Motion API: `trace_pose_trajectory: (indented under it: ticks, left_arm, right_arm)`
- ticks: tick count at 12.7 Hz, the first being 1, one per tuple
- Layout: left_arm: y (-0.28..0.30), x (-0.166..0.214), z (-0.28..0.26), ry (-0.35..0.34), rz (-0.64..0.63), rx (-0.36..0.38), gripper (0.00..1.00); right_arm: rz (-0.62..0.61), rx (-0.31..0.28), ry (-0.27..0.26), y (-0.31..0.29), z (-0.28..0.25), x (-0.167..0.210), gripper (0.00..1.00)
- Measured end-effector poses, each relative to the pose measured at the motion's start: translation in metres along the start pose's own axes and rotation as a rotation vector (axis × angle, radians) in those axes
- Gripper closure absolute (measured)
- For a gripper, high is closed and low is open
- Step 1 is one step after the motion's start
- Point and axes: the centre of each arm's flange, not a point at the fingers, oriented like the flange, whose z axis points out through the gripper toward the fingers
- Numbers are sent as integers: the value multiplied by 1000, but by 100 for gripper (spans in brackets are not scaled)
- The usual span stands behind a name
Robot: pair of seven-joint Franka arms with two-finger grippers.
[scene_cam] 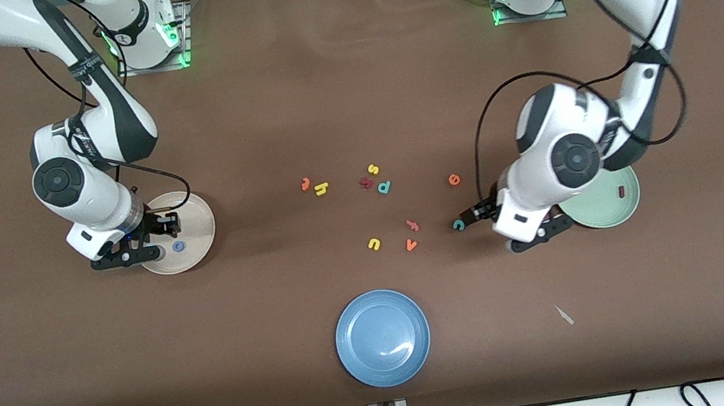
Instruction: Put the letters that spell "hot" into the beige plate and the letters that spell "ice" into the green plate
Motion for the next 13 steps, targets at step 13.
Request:
trace_pose_trajectory:
  ticks: [13]
  left_arm:
    - [18, -6, 104, 45, -25, 27, 35]
  right_arm:
    - [365, 133, 3, -258, 6, -86, 36]
